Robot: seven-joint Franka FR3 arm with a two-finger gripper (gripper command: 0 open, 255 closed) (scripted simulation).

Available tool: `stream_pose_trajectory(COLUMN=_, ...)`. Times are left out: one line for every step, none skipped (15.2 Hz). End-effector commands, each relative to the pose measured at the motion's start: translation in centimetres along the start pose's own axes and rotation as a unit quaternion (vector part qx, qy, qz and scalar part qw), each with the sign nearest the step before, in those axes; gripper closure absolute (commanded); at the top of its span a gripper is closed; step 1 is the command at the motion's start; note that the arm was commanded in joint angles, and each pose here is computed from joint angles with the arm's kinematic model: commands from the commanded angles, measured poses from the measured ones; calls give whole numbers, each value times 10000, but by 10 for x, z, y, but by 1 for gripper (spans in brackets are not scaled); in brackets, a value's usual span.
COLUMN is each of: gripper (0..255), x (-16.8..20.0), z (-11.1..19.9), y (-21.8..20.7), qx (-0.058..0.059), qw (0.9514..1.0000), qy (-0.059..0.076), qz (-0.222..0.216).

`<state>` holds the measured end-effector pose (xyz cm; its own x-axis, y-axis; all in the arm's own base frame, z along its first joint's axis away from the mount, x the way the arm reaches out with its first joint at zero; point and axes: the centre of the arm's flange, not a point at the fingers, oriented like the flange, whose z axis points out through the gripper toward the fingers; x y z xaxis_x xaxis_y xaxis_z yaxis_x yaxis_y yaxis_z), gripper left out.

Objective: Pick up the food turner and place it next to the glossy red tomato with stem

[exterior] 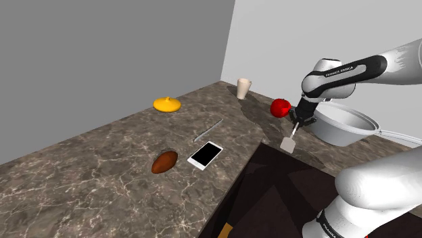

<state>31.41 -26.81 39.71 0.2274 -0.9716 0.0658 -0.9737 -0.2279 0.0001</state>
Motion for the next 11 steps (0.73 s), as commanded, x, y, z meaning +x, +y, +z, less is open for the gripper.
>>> stream_pose_trajectory(gripper=255, x=0, z=11, y=0, qx=3, qw=10000, qy=3, qz=0)
stream_pose_trajectory(gripper=255, x=-1, z=16, y=0, qx=3, qw=10000, qy=3, qz=0)
stream_pose_trajectory(gripper=255, x=-1, z=21, y=0, qx=3, qw=10000, qy=3, qz=0)
stream_pose_trajectory(gripper=255, x=-1, z=27, y=0, qx=3, qw=10000, qy=3, qz=0)
stream_pose_trajectory(gripper=255, x=-2, z=32, y=0, qx=3, qw=10000, qy=3, qz=0)
stream_pose_trajectory(gripper=255, x=-2, z=37, y=0, qx=3, qw=10000, qy=3, qz=0)
stream_pose_trajectory(gripper=255, x=-3, z=42, y=0, qx=3, qw=10000, qy=3, qz=0)
stream_pose_trajectory(gripper=255, x=-3, z=47, y=0, qx=3, qw=10000, qy=3, qz=0)
stream_pose_trajectory(gripper=255, x=-3, z=47, y=0, qx=3, qw=10000, qy=3, qz=0)
stream_pose_trajectory(gripper=255, x=-3, z=47, y=0, qx=3, qw=10000, qy=3, qz=0)
stream_pose_trajectory(gripper=255, x=-3, z=47, y=0, qx=3, qw=10000, qy=3, qz=0)
